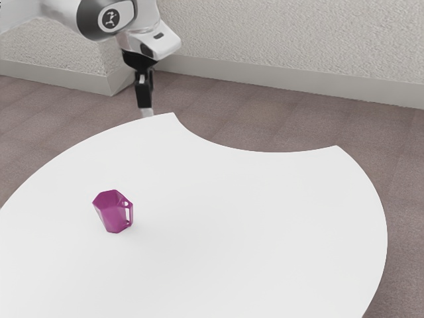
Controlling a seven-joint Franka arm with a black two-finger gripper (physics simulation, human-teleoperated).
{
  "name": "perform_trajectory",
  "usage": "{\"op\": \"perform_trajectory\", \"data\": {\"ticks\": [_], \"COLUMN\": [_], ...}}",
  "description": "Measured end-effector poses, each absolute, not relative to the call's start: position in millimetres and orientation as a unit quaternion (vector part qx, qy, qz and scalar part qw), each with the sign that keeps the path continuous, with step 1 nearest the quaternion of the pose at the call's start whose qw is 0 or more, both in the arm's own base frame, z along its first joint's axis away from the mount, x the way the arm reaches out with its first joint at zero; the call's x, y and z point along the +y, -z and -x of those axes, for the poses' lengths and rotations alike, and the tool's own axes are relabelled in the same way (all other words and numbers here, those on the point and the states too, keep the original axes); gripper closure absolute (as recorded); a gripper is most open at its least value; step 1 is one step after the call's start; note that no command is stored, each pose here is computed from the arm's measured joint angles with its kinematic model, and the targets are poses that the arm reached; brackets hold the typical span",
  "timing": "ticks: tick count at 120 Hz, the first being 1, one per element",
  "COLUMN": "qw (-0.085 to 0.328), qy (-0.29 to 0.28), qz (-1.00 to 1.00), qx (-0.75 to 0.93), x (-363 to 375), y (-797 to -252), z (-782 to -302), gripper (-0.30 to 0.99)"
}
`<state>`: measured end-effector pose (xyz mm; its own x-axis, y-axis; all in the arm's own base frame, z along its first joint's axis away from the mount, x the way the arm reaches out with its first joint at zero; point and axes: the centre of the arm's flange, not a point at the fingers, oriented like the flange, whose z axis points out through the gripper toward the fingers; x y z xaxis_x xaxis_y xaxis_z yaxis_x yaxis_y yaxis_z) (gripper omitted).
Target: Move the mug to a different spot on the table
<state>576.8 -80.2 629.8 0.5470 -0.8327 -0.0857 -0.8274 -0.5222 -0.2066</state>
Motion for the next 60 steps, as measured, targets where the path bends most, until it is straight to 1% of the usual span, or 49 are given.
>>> {"op": "perform_trajectory", "data": {"ticks": [27,44,60], "qw": [0.067,0.046,0.008], "qy": [-0.008,-0.062,-0.101], "qz": [0.855,0.847,0.847], "qx": [0.514,0.526,0.522], "x": [-61,-50,-30], "y": [-582,-526,-476], "z": [-601,-592,-580], "gripper": [0.00,0.00,0.00]}}
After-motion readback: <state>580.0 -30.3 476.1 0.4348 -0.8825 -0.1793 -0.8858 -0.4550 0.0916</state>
